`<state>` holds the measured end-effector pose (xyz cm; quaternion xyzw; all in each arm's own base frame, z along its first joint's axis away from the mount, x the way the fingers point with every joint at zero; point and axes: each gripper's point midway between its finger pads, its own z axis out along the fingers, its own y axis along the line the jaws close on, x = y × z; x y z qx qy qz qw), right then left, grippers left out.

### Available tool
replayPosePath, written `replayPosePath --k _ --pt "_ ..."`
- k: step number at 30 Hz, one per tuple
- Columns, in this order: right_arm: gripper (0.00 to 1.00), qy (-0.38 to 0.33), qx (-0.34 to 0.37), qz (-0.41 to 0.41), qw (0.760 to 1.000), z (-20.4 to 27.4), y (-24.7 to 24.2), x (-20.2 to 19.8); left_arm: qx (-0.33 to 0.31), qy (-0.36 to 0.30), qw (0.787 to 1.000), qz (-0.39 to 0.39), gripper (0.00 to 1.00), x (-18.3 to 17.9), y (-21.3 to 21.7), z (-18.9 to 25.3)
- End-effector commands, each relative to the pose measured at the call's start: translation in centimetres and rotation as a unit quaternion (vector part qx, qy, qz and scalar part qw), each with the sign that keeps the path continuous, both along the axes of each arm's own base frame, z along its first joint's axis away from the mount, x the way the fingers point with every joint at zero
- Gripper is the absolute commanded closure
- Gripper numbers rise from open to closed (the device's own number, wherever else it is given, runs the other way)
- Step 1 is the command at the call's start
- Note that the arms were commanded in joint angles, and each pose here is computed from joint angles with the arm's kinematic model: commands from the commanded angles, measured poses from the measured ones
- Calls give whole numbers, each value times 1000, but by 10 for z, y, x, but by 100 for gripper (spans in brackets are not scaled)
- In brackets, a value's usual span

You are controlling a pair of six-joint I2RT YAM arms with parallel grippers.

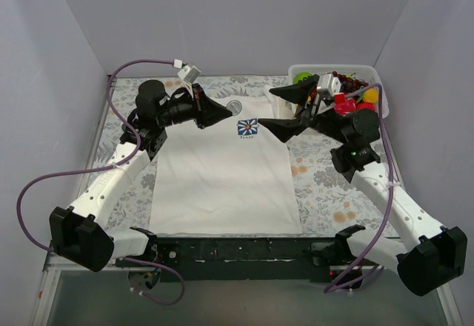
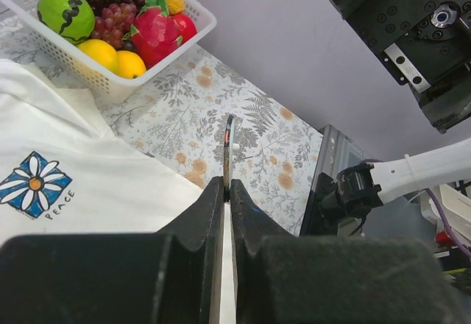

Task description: Pin the brooch onto the clothing

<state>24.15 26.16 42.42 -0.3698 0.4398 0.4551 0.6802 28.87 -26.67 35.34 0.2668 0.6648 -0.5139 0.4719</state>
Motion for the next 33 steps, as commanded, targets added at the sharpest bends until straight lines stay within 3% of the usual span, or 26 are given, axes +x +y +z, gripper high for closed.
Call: replayPosePath --k 1,9,19,22,27,33 --pt "3 3 10 27 1000 5 4 0 16 -18 999 35 100 5 9 3" --pt "3 57 -13 60 997 -24 19 14 114 -34 977 178 100 66 38 -33" --pt "3 130 -33 66 989 -65 28 33 244 -11 922 300 100 130 75 -97" --pt "3 156 -39 61 985 -79 30 39 288 3 899 331 100 144 86 -121" --pt "3 236 -40 10 971 -111 29 64 360 36 834 416 100 163 120 -158" --pt "3 311 -59 -52 947 -153 23 86 405 64 800 438 100 166 135 -198"
